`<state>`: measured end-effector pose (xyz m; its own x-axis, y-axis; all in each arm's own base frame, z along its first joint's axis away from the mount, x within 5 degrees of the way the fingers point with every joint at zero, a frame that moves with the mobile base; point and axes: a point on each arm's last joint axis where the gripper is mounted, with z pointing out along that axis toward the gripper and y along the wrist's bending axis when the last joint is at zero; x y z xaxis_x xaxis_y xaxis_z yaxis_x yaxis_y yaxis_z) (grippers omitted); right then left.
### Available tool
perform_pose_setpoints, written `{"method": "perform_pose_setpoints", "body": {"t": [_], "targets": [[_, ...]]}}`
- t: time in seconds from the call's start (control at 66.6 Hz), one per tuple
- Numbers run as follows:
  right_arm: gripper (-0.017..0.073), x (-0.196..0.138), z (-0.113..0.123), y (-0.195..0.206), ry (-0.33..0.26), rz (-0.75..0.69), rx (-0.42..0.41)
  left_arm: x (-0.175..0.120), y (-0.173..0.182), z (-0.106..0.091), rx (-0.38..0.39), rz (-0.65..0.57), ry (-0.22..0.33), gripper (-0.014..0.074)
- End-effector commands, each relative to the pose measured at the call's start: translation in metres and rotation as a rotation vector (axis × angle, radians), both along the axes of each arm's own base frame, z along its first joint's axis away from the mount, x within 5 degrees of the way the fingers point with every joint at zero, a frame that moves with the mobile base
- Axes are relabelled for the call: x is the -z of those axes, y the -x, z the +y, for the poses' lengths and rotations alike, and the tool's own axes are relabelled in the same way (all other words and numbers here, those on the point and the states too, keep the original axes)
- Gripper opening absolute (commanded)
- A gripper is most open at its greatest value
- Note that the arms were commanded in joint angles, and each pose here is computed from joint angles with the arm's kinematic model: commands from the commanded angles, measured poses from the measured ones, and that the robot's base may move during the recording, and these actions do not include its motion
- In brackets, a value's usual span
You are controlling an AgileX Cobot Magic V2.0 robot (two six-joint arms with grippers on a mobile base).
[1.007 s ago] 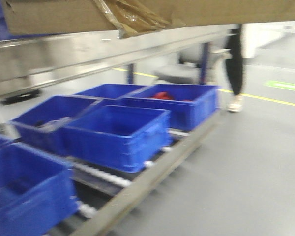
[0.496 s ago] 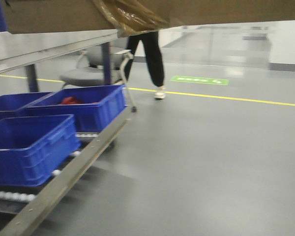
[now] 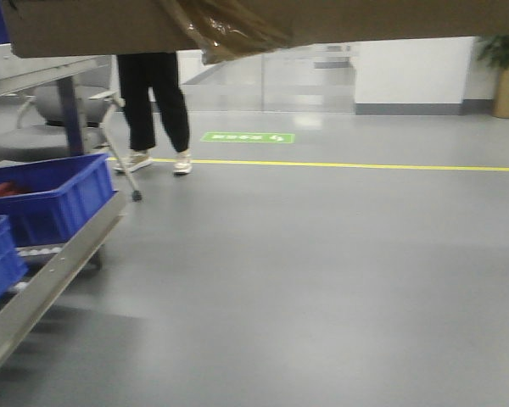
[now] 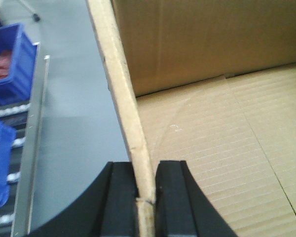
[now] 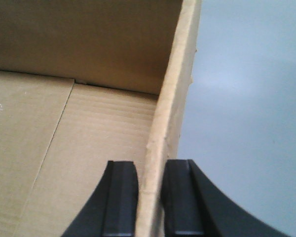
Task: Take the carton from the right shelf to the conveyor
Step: 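Hold the carton with both grippers while driving to the conveyor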
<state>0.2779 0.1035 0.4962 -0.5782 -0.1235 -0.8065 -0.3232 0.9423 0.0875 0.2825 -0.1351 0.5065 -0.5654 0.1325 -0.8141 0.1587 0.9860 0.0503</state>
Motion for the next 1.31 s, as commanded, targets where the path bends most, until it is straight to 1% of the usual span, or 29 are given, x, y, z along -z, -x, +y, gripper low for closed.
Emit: {"method": "perform_pose_setpoints", "body": {"t": [0.0, 1.292], "targets": [[-0.0069, -0.0084, 0.0039, 0.0005, -0.067, -0.065, -0.007, -0.0042, 0.0058, -0.0095, 0.063, -0.016, 0.051, -0.0016], [-0.0069, -0.0084, 0.0039, 0.0005, -0.067, -0.065, -0.007, -0.0042, 0.0058, -0.0095, 0.063, -0.016, 0.051, -0.0016]]}}
